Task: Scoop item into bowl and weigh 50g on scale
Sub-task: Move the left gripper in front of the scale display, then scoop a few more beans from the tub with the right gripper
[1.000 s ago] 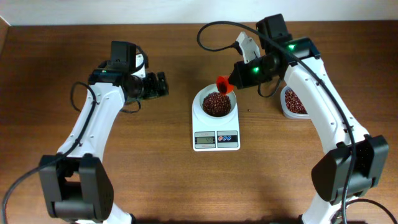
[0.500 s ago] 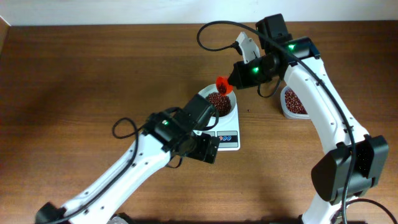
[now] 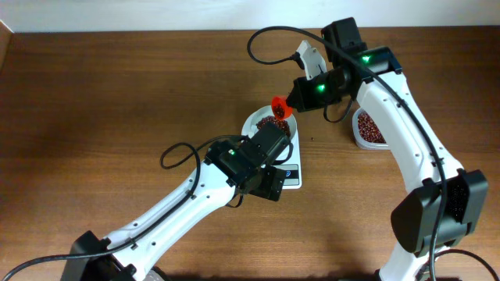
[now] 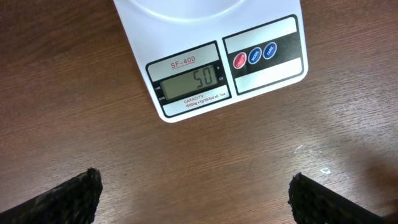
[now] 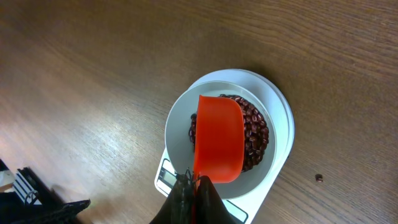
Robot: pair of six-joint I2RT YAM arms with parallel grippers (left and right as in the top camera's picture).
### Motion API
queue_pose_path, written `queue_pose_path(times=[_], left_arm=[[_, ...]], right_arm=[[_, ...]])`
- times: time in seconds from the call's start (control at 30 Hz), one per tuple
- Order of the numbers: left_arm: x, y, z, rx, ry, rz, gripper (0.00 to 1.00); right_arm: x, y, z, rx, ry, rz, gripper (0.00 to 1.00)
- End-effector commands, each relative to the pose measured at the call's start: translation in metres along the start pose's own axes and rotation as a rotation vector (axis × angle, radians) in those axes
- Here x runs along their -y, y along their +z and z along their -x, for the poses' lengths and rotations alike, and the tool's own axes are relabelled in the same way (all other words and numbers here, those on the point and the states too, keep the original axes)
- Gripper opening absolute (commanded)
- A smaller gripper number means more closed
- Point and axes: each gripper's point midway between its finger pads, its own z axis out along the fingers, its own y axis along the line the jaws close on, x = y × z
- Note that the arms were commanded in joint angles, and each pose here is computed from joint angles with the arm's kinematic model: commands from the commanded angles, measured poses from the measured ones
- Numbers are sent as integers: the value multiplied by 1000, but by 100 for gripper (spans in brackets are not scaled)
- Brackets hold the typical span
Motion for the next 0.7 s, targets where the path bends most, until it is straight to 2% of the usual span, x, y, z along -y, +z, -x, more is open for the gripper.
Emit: queue_pose_path(times=[0.0,0.27,0.43,0.5,0.67], left_arm=[[-2,2,-1,0,-14,16,99],[-2,2,-1,0,-14,16,99],[-2,2,-1,0,-14,16,99],[-2,2,-1,0,-14,16,99],[-2,2,-1,0,-14,16,99]], right_arm=[[-11,-11,7,35,-15,14,4],[-17,-12,5,27,-12,55,4],[-17,-35,9,52,70,248,4],[0,-50,10,74,135,292,4],[66,-84,1,126,263,234,4]])
